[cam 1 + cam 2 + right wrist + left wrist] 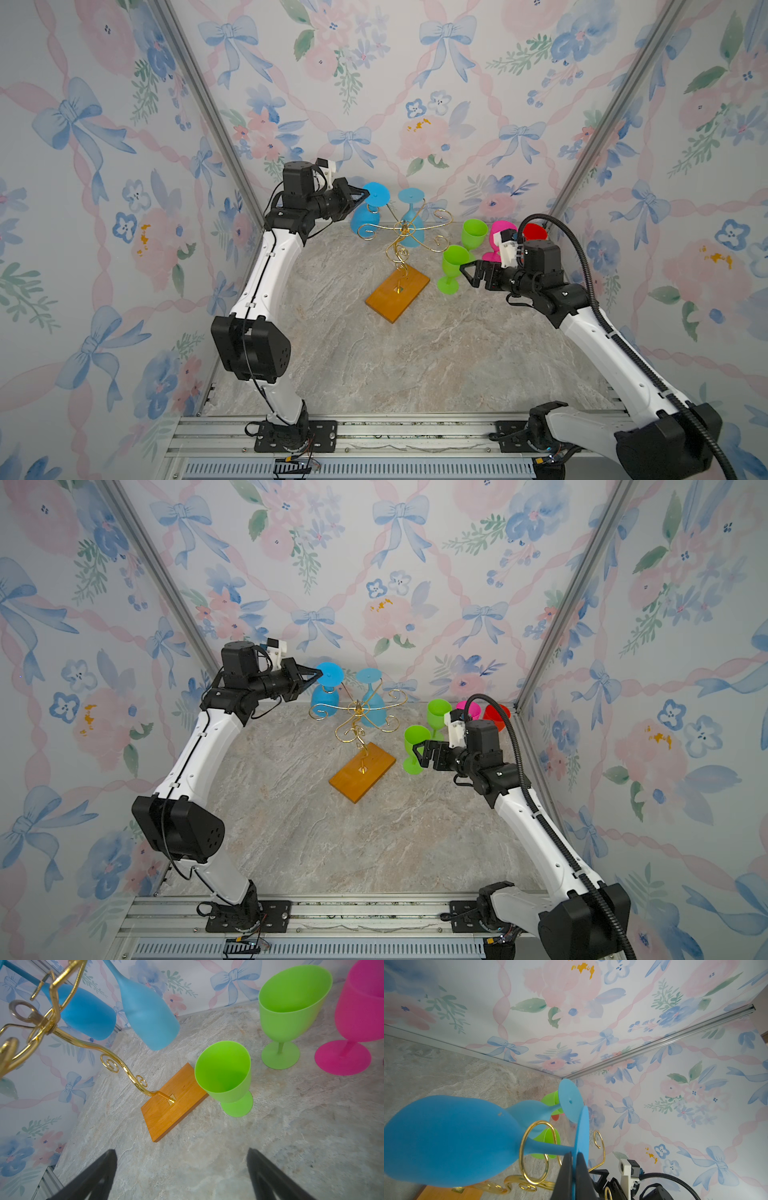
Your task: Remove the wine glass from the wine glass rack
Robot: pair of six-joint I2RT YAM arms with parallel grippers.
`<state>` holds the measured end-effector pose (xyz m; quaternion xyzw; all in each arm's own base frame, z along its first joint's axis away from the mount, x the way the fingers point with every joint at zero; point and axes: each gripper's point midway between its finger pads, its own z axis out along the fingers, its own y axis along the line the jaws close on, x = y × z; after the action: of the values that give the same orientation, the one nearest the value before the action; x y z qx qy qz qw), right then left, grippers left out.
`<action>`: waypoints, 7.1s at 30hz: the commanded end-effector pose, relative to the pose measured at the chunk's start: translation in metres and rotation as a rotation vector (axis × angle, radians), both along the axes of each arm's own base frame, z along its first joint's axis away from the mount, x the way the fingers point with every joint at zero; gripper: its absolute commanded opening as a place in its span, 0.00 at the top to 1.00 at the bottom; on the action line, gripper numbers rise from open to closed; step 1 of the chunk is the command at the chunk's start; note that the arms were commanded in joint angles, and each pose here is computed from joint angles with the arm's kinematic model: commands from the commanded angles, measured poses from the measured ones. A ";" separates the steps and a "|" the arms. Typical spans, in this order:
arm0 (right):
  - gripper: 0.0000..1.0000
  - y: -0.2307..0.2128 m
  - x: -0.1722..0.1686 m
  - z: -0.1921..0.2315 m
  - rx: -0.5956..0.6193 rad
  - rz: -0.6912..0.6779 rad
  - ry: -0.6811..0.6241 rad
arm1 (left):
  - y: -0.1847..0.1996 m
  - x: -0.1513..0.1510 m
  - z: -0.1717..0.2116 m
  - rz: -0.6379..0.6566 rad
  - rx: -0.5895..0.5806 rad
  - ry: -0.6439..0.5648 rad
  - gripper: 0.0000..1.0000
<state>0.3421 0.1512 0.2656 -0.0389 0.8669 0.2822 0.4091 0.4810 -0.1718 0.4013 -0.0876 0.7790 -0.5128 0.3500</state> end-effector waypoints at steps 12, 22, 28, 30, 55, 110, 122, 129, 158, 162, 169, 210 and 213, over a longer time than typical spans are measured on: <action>0.01 -0.010 -0.004 0.014 0.035 -0.014 -0.033 | -0.032 0.006 -0.003 -0.066 0.006 -0.021 1.00; 0.01 -0.019 -0.010 0.013 0.028 -0.030 -0.038 | -0.023 -0.024 -0.004 -0.065 0.040 -0.042 1.00; 0.01 -0.020 -0.010 0.012 0.032 -0.031 -0.033 | -0.013 -0.037 -0.001 -0.062 0.045 -0.057 1.00; 0.01 -0.019 -0.010 0.011 0.036 -0.031 -0.029 | -0.011 -0.040 0.001 -0.068 0.043 -0.061 1.00; 0.01 -0.016 -0.006 0.011 0.056 -0.029 -0.022 | 0.065 -0.048 -0.009 0.138 0.113 -0.079 1.00; 0.01 -0.009 0.011 -0.001 0.111 -0.043 0.014 | -0.142 -0.288 -0.157 -0.714 0.481 -0.109 1.00; 0.01 -0.012 0.004 0.003 0.091 -0.043 0.026 | -0.213 -0.317 -0.159 -0.828 0.726 -0.406 1.00; 0.01 -0.015 -0.001 0.002 0.077 -0.049 0.044 | -0.218 -0.315 -0.163 -0.770 0.919 -0.577 1.00; 0.03 0.016 -0.011 -0.024 -0.026 0.057 0.265 | -0.174 -0.316 -0.222 -0.674 1.802 -1.295 1.00; 0.05 0.035 -0.018 -0.021 -0.042 0.141 0.289 | -0.164 -0.316 -0.217 -0.635 1.835 -1.397 1.00; 0.11 0.064 -0.035 -0.013 -0.003 0.285 0.310 | -0.154 -0.322 -0.217 -0.628 1.804 -1.524 1.00; 0.27 0.108 -0.083 -0.006 0.088 0.514 0.310 | -0.092 -0.321 -0.251 -0.467 2.031 -1.866 1.00; 0.28 0.107 -0.085 -0.004 0.090 0.516 0.302 | -0.094 -0.320 -0.248 -0.455 2.037 -1.869 1.00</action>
<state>0.2643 0.2561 0.2497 -0.1888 0.8780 0.4017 0.1793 0.1582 -0.2643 0.1465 0.7080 0.2832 0.3519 0.5428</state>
